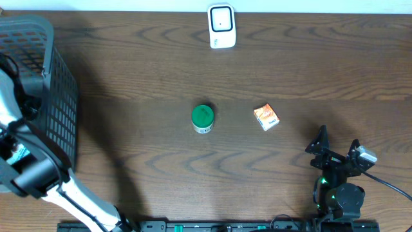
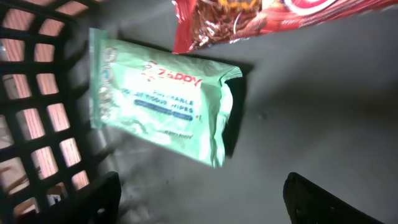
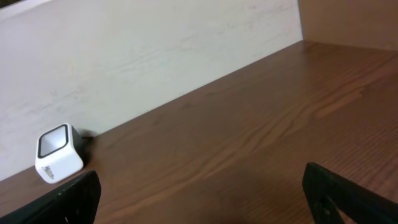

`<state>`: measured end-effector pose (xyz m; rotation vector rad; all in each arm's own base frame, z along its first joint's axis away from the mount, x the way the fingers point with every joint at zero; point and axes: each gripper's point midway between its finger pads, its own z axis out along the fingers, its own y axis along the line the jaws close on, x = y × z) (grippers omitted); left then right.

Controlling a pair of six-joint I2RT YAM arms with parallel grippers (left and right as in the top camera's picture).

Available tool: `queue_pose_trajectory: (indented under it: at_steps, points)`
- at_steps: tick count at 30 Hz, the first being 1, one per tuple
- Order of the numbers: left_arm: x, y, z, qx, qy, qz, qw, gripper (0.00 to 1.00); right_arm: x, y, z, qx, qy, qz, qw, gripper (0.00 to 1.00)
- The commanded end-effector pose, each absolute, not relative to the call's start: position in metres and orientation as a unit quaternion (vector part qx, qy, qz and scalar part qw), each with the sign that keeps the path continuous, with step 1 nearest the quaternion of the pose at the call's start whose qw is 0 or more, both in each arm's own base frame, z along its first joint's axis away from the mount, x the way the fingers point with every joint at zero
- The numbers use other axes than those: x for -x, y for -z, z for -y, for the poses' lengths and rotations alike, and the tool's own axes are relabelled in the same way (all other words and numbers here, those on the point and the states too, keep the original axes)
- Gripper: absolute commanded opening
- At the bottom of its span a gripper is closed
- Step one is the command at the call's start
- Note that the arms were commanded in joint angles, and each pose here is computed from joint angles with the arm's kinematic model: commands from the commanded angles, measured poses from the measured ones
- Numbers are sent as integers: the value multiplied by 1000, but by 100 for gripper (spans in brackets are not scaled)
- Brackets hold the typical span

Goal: Scan the item barcode
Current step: 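Reach the left gripper into the basket and grasp the green wipes pack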

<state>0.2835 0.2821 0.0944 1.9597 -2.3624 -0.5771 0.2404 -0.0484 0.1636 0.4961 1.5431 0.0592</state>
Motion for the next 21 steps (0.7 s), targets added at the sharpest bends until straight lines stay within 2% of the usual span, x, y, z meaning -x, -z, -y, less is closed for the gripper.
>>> queue_pose_trajectory:
  at_steps: [1,11,17,21]
  points:
    - [-273,-83,-293,-617,231,752,29,84,-240,-163,48,-218,-22,-691,689,99]
    - [-262,-40,-299,-588,270,757,91,84,-240,-163,48,-218,-22,-691,689,99]
    - [-255,-33,-303,-561,293,766,113,85,-240,-163,48,-218,-22,-691,689,99]
    - [-238,-42,-312,-538,350,756,134,85,-240,-163,48,-218,-22,-691,689,99]
